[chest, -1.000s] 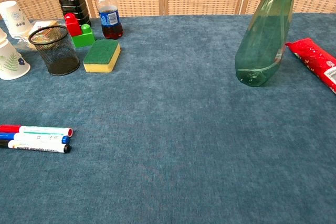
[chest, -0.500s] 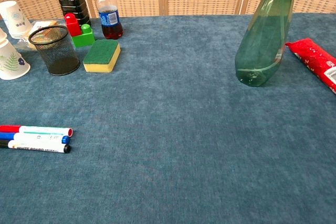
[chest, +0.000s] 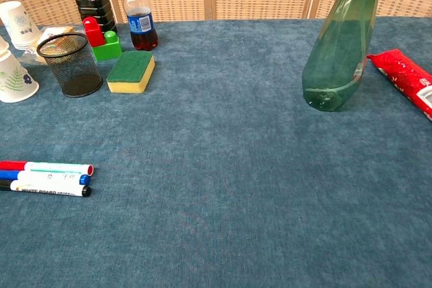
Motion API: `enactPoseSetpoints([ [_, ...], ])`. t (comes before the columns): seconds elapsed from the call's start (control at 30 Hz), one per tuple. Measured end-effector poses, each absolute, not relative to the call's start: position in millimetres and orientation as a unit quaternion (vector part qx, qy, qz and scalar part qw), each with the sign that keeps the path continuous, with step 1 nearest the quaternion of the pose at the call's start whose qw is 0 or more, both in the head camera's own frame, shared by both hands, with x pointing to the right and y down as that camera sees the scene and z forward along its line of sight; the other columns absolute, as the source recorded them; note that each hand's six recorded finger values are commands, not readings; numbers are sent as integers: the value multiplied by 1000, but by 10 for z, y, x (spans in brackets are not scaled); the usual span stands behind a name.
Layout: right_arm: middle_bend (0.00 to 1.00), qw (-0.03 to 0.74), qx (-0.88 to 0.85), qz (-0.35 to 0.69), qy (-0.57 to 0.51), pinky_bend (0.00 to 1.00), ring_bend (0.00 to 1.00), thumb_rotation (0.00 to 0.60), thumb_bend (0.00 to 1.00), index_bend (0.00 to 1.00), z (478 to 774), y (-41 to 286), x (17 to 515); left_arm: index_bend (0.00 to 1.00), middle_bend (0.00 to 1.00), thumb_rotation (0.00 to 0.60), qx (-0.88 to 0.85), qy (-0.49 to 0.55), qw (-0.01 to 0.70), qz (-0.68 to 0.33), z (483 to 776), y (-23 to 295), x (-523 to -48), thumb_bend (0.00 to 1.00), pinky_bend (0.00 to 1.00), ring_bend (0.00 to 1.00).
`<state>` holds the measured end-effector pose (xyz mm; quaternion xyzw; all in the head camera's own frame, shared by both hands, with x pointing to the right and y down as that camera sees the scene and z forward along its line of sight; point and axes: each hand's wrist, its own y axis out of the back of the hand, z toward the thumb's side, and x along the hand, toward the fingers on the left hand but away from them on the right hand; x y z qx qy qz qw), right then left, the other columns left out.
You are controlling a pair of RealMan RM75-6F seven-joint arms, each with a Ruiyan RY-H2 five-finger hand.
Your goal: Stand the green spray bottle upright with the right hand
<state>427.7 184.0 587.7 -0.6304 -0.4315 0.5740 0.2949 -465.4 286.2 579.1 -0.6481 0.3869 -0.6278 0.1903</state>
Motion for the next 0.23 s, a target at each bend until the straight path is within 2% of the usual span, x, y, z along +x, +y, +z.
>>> enactPoseSetpoints([
  [0.23, 350, 284, -623, 591, -427, 166, 152, 489, 215, 306, 5833, 1965, 4284, 166, 104, 600, -651, 389, 191, -623, 5787, 2864, -4656, 305, 0, 0],
])
